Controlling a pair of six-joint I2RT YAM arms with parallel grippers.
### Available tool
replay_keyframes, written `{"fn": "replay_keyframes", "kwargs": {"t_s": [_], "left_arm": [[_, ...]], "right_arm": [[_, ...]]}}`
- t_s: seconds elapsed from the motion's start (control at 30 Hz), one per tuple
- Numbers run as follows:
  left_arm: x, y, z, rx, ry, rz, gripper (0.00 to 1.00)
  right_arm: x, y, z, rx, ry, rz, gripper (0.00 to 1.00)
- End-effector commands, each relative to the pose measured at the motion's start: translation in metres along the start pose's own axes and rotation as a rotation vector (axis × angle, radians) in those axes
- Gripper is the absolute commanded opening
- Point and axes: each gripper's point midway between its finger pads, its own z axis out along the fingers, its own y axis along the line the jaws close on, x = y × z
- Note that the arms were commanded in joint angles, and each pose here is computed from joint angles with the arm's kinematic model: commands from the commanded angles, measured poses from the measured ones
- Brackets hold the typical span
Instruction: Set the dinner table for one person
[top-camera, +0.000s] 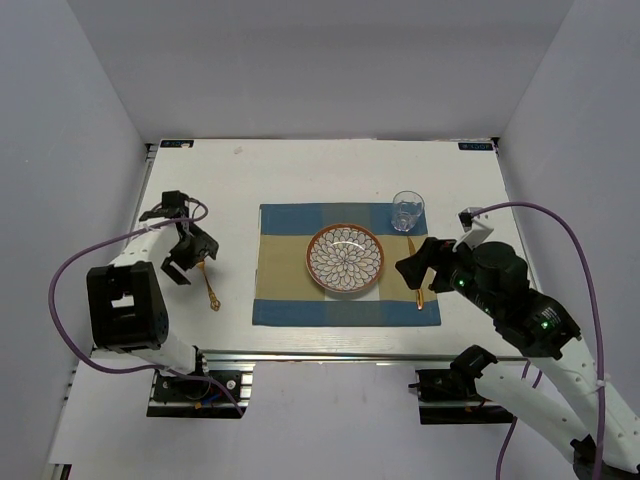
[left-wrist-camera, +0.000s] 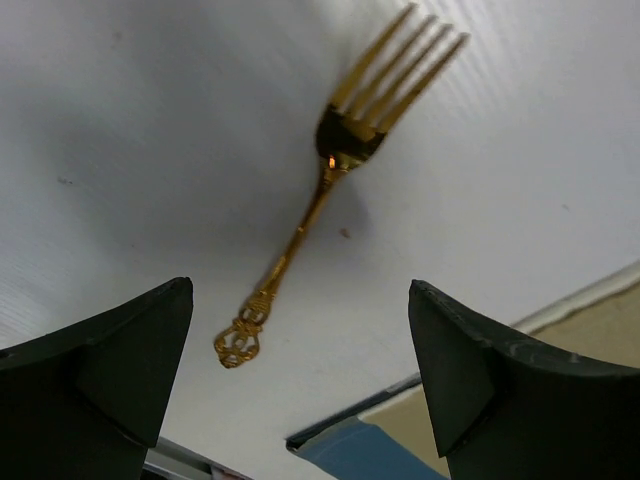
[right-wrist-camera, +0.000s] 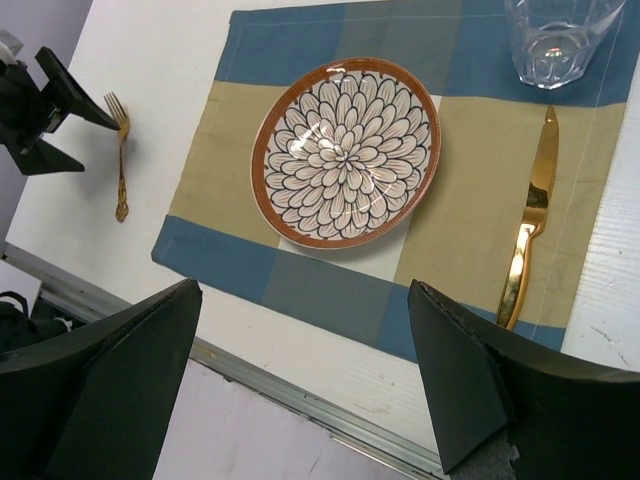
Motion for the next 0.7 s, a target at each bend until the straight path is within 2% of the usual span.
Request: {"fn": "replay_keyframes", "kwargs": {"t_s": [0.0, 0.37, 0.4, 0.5, 0.57, 0.63, 0.67], "left_arm": [[-0.006, 0.011, 0.004, 0.002, -0.043, -0.026, 0.98], [0.025, 0.016, 0.051, -0.002, 0.065, -0.024, 0.83], [0.027, 0.016, 0.054, -0.006, 0.075, -0.023, 0.74], [0.03, 0.018, 0.06, -0.019, 0.085, -0.028, 0.32], [0.031, 0.018, 0.062, -0.014, 0.086, -0.029, 0.2], [0.03, 0.008, 0.058, 0.03, 0.099, -0.011, 0.0], [0.027, 0.007, 0.055, 0.034, 0.095, -0.008, 0.0]], "right_arm": [[-0.006, 0.008, 0.005, -0.041, -0.028, -0.014, 0.89], [0.002, 0.013, 0.015, -0.072, -0.005, -0.007, 0.89], [0.001, 0.013, 0.015, -0.073, -0.006, -0.007, 0.89], [0.0, 0.011, 0.014, -0.065, -0.016, -0.007, 0.89], [-0.001, 0.012, 0.013, -0.067, -0.02, -0.006, 0.89], [-0.002, 0.012, 0.013, -0.065, -0.021, -0.009, 0.89], [-0.004, 0.012, 0.012, -0.063, -0.026, -0.006, 0.89]]}}
